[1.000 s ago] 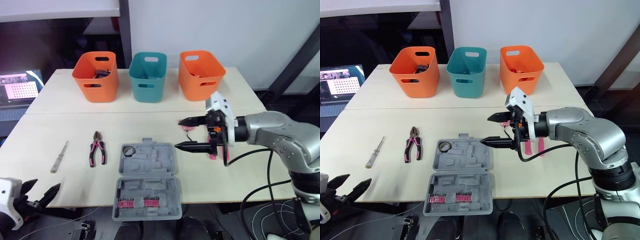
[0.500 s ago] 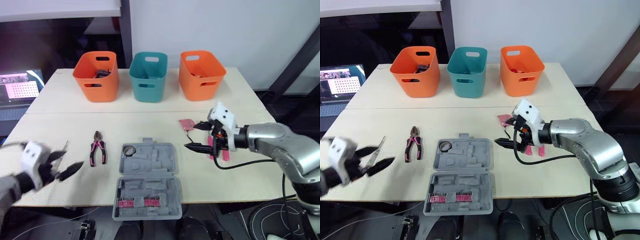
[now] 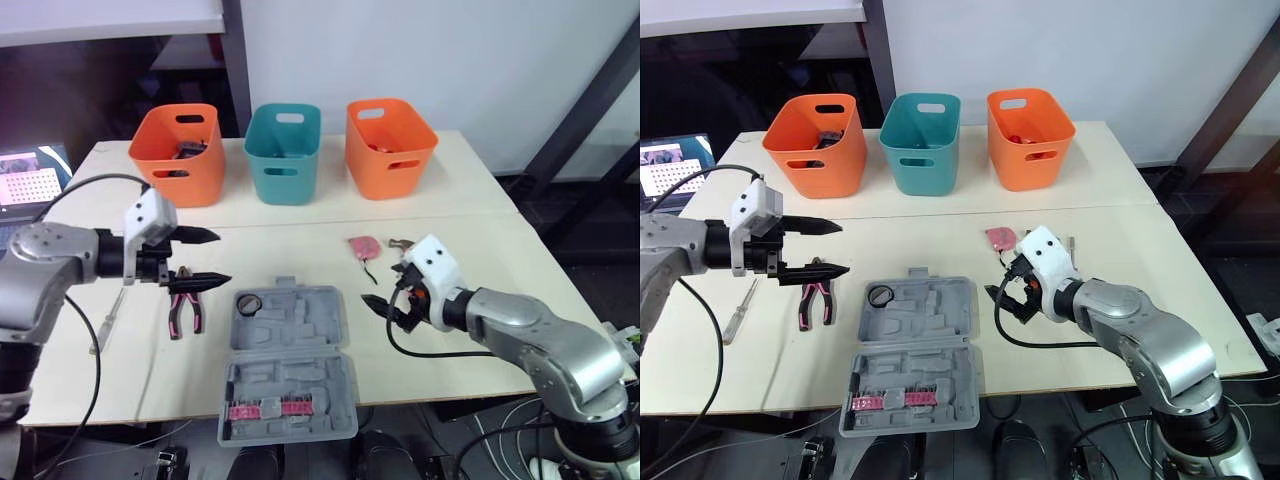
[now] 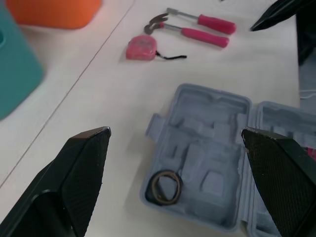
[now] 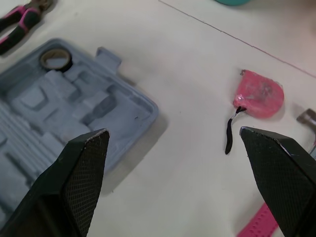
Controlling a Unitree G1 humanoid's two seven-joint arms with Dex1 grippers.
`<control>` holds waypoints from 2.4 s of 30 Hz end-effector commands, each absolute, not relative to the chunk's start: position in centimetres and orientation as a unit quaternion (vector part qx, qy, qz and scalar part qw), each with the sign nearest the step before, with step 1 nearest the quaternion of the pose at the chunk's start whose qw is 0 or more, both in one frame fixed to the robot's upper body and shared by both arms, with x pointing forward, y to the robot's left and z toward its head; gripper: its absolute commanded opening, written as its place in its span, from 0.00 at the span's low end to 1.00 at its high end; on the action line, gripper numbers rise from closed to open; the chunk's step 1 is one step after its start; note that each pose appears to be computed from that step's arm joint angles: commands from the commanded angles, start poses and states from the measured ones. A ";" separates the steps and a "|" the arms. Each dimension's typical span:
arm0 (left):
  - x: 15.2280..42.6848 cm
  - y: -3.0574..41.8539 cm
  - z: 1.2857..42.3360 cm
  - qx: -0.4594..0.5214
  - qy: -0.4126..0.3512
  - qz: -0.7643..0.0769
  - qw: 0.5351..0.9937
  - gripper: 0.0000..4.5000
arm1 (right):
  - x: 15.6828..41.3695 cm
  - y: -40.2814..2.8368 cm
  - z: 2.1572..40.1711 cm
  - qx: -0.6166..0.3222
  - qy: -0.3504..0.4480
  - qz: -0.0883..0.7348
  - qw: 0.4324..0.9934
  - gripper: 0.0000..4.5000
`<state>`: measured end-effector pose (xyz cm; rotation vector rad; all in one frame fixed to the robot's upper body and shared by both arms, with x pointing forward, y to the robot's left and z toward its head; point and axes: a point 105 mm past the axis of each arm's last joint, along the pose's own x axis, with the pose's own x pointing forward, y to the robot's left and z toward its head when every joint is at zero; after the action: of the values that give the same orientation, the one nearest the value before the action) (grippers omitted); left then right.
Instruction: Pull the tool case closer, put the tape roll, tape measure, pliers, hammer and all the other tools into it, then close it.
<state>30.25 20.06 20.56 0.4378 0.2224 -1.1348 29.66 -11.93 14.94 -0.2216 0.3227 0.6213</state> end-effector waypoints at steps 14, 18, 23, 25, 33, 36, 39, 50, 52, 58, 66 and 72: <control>28.5 19.0 20.7 0.188 0.117 -0.506 0.834 0.98 | 38.9 -13.4 11.0 -0.034 0.163 0.174 0.971 1.00; 28.5 19.4 20.8 0.192 0.116 -0.491 0.842 0.98 | 39.8 -12.0 9.5 -0.029 0.171 0.186 0.967 1.00; 28.2 19.6 20.5 0.192 0.120 -0.485 0.845 0.98 | 40.6 -10.5 8.2 -0.030 0.177 0.203 0.963 1.00; 27.8 19.7 20.4 0.184 0.124 -0.483 0.847 0.98 | 40.8 -10.2 7.7 -0.029 0.181 0.205 0.961 1.00; 27.4 20.3 20.0 0.184 0.131 -0.470 0.853 1.00 | 41.9 -10.6 5.3 -0.020 0.202 0.188 0.961 0.49; 27.5 20.1 20.0 0.185 0.128 -0.469 0.854 1.00 | 42.2 -11.1 4.9 -0.019 0.201 0.181 0.962 0.14; 27.7 19.8 19.9 0.178 0.127 -0.472 0.854 1.00 | 42.3 -11.6 4.6 -0.020 0.203 0.175 0.963 0.01; 27.9 18.7 19.1 0.188 0.125 -0.495 0.839 1.00 | 38.7 -11.8 3.8 -0.006 0.246 0.237 0.940 0.01; 28.1 18.3 18.9 0.191 0.123 -0.503 0.834 1.00 | 37.7 -11.8 4.0 -0.009 0.249 0.251 0.935 0.01; 29.4 16.6 18.5 0.227 0.085 -0.521 0.819 1.00 | 31.8 -12.2 3.8 -0.021 0.288 0.281 0.915 0.01; 29.9 15.6 16.5 0.222 0.080 -0.547 0.803 1.00 | 25.6 -12.3 3.1 -0.033 0.332 0.292 0.896 0.01; 29.2 15.1 15.7 0.216 0.101 -0.581 0.778 1.00 | 23.7 -12.3 2.9 -0.016 0.348 0.284 0.894 0.01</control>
<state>29.46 15.28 15.29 0.4430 0.2236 -1.2323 24.17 -12.59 2.71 -0.0454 0.7183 0.5765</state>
